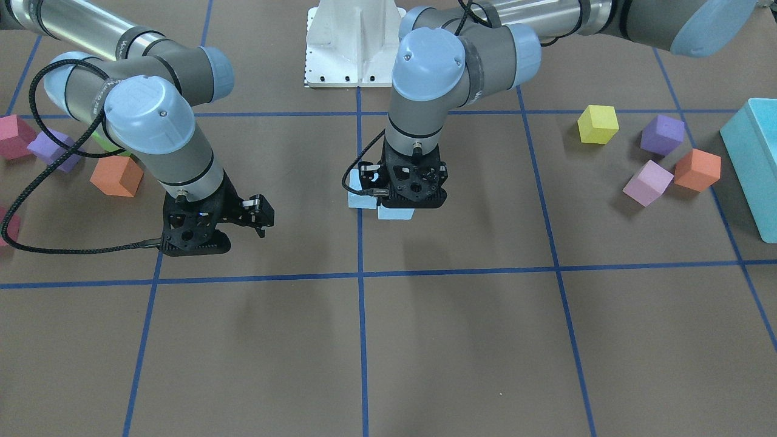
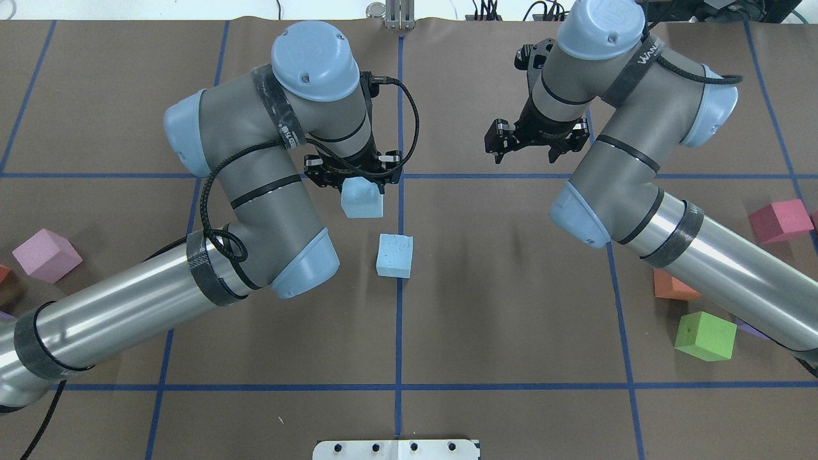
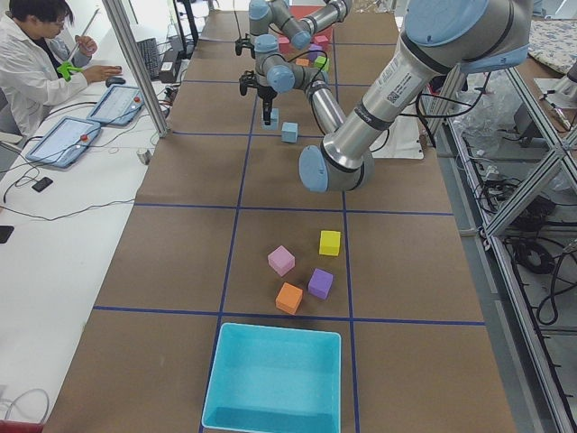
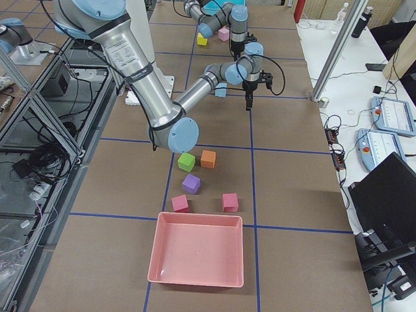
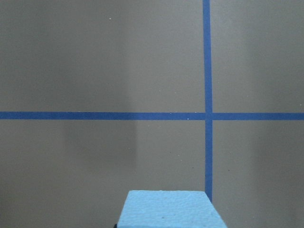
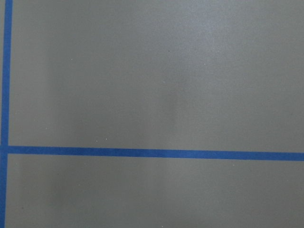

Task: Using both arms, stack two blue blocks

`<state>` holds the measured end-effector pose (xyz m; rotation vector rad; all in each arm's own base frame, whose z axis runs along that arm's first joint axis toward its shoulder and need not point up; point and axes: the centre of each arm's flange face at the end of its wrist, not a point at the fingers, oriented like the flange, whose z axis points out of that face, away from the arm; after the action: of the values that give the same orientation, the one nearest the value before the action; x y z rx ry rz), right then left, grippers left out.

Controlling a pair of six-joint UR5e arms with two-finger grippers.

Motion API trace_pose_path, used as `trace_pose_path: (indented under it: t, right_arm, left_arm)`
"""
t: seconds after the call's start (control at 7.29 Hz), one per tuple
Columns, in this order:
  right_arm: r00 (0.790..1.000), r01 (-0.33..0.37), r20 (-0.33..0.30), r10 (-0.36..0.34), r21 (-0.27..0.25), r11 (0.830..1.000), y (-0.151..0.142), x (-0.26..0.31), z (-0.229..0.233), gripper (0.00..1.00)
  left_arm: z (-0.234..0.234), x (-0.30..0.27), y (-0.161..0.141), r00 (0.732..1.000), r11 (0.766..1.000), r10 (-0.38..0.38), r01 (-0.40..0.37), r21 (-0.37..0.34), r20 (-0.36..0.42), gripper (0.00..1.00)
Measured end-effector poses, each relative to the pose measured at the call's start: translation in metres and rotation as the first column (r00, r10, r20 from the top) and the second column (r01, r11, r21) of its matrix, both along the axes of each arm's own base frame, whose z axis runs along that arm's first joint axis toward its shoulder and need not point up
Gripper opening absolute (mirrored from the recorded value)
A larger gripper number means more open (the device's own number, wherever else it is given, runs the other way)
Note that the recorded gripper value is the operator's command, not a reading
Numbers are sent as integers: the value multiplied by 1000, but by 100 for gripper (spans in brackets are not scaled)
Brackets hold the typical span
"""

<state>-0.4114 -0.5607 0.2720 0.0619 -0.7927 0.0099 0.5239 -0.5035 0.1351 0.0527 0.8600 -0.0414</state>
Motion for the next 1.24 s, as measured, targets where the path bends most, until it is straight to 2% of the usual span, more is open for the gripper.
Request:
trace_pose_path:
  t: [0.82, 1.24]
  right_arm:
    - [1000, -1, 0, 1, 0, 1000, 0, 1, 0, 100]
    - [1000, -1, 0, 1, 0, 1000, 0, 1, 0, 100]
  left_arm:
    - [-6, 38, 41, 999, 999, 47, -47, -16, 9, 67]
    - [-7, 42, 46, 998, 998, 57, -57, -14, 6, 76]
